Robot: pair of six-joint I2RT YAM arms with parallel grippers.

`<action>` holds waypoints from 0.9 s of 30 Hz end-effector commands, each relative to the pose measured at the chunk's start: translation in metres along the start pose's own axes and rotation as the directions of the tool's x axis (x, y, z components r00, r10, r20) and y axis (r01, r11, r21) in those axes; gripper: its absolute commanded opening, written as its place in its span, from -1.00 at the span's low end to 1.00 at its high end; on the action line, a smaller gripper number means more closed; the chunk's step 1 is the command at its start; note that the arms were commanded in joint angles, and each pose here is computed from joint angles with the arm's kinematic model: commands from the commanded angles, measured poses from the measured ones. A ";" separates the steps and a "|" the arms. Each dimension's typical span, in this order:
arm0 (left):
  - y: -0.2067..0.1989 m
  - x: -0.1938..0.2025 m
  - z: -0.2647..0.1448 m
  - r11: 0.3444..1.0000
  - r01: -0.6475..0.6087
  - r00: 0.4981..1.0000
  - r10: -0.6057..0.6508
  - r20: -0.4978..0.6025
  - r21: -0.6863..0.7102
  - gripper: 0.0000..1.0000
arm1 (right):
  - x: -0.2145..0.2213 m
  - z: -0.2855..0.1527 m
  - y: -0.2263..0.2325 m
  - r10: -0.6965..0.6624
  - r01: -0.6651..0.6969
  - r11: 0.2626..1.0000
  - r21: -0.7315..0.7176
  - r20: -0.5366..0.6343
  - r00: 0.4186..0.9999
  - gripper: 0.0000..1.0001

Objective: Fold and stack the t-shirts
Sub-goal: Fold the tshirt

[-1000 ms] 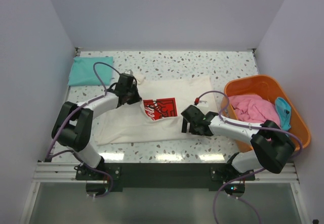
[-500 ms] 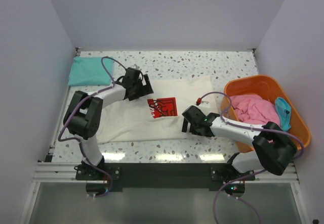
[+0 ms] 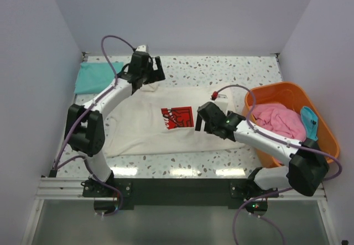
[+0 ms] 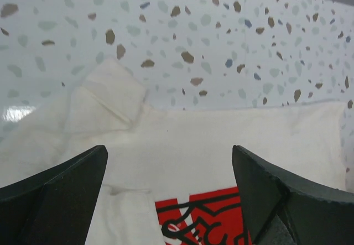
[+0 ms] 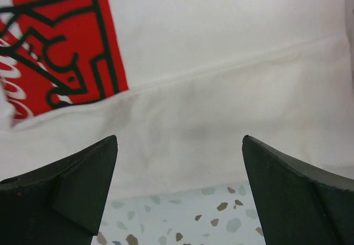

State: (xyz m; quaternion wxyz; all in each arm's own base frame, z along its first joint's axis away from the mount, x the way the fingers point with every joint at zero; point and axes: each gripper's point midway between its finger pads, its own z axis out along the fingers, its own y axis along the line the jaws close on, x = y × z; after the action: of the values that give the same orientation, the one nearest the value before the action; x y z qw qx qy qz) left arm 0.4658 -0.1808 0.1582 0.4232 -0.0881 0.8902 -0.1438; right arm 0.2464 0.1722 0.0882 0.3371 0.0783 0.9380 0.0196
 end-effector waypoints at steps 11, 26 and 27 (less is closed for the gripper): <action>0.064 -0.029 0.088 0.988 -0.156 0.980 0.153 -0.123 -0.011 0.76 | -0.163 0.021 -0.006 0.072 -0.084 0.995 0.059 0.176 0.982 0.97; 0.081 -0.023 0.124 0.985 -0.156 0.977 0.143 -0.157 -0.071 -1.00 | -0.213 0.118 -0.025 0.047 -0.057 0.984 0.167 0.064 0.997 0.97; 0.081 -0.021 0.123 0.985 -0.158 0.977 0.145 -0.159 -0.069 -1.00 | -0.219 0.120 -0.024 0.043 -0.054 0.984 0.170 0.065 0.997 0.97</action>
State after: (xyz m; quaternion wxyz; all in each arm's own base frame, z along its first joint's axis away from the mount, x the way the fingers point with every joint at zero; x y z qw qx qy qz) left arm 0.5639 -0.1220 0.0436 0.3265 -0.0306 0.9413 -0.0800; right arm 0.4717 0.1112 0.1292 0.3643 0.1489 0.9179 -0.0518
